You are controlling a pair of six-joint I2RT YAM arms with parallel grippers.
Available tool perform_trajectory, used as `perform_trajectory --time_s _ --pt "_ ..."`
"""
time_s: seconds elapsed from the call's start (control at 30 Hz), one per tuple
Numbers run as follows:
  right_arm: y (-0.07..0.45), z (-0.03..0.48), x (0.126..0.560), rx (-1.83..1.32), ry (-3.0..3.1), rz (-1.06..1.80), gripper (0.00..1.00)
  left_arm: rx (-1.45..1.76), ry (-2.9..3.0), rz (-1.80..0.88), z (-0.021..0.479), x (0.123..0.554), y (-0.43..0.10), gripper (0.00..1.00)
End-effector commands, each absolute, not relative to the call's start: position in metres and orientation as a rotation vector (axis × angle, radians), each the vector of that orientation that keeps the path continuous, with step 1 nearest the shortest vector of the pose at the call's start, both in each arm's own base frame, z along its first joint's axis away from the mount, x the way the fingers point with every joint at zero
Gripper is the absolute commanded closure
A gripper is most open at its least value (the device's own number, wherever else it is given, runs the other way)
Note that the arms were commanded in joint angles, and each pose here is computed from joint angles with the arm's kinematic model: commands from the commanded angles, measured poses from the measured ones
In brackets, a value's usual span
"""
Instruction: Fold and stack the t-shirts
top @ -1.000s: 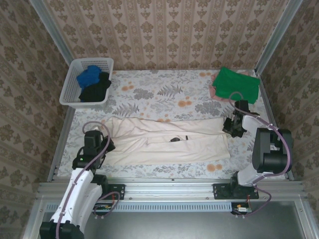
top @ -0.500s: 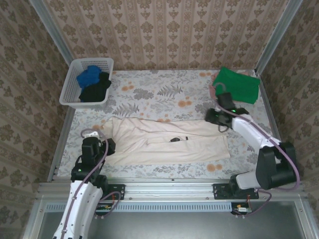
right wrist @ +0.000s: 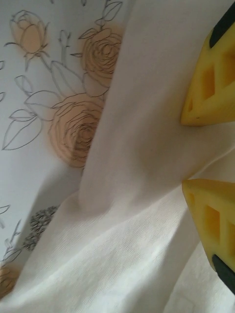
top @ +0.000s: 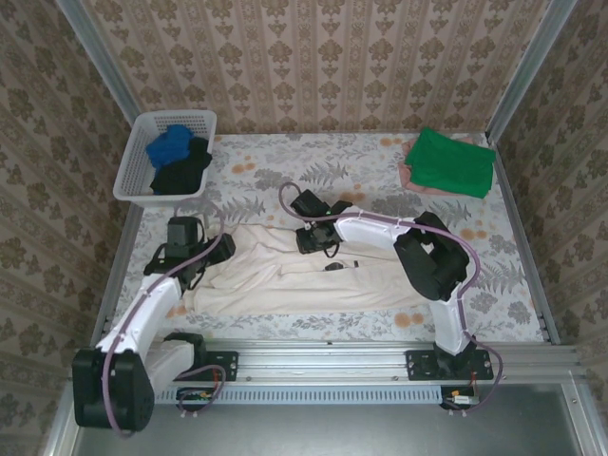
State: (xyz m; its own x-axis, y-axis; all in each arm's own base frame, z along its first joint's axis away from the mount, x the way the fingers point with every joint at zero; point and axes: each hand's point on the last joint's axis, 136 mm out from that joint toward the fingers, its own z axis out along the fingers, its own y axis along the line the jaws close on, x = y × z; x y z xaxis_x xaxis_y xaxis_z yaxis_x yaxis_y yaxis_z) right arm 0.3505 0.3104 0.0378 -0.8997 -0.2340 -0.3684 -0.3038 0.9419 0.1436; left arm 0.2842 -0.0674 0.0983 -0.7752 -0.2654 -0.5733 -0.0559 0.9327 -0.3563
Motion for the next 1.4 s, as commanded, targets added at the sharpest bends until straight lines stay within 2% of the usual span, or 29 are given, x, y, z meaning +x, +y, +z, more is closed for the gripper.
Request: perform_trajectory --time_s 0.0,0.3,0.47,0.6,0.77,0.93,1.07,1.13,1.23,1.3,1.37 --pt "0.297 0.039 0.343 -0.371 2.761 0.205 0.64 -0.159 2.394 -0.449 0.109 0.299 -0.073 0.37" --pt "0.29 0.032 0.314 -0.471 2.75 0.045 0.64 -0.063 2.427 -0.495 0.109 0.31 -0.084 0.37" --pt "0.291 0.036 0.301 -0.551 2.71 0.026 0.61 0.066 2.488 -0.553 0.108 0.312 -0.103 0.32" --pt "0.292 0.04 0.303 -0.592 2.666 0.038 0.58 0.222 2.578 -0.553 0.096 0.307 -0.123 0.28" --pt "0.295 0.047 0.292 -0.617 2.65 0.156 0.52 0.398 2.681 -0.538 0.077 0.303 -0.149 0.29" --pt "0.276 0.056 0.29 -0.503 2.653 0.257 0.49 0.516 2.704 -0.517 0.059 0.306 -0.168 0.3" --pt "0.246 0.066 0.296 -0.377 2.633 0.292 0.48 0.575 2.726 -0.503 0.044 0.308 -0.177 0.52" --pt "0.229 0.071 0.298 -0.321 2.627 0.293 0.48 0.583 2.74 -0.486 0.042 0.307 -0.178 0.69" --pt "0.203 0.077 0.3 -0.246 2.606 0.281 0.47 0.59 2.752 -0.403 0.05 0.302 -0.174 0.88" --pt "0.188 0.079 0.299 -0.203 2.6 0.277 0.46 0.612 2.736 -0.316 0.064 0.297 -0.175 0.94" --pt "0.172 0.08 0.299 -0.16 2.592 0.262 0.46 0.651 2.707 -0.238 0.08 0.286 -0.184 0.94"
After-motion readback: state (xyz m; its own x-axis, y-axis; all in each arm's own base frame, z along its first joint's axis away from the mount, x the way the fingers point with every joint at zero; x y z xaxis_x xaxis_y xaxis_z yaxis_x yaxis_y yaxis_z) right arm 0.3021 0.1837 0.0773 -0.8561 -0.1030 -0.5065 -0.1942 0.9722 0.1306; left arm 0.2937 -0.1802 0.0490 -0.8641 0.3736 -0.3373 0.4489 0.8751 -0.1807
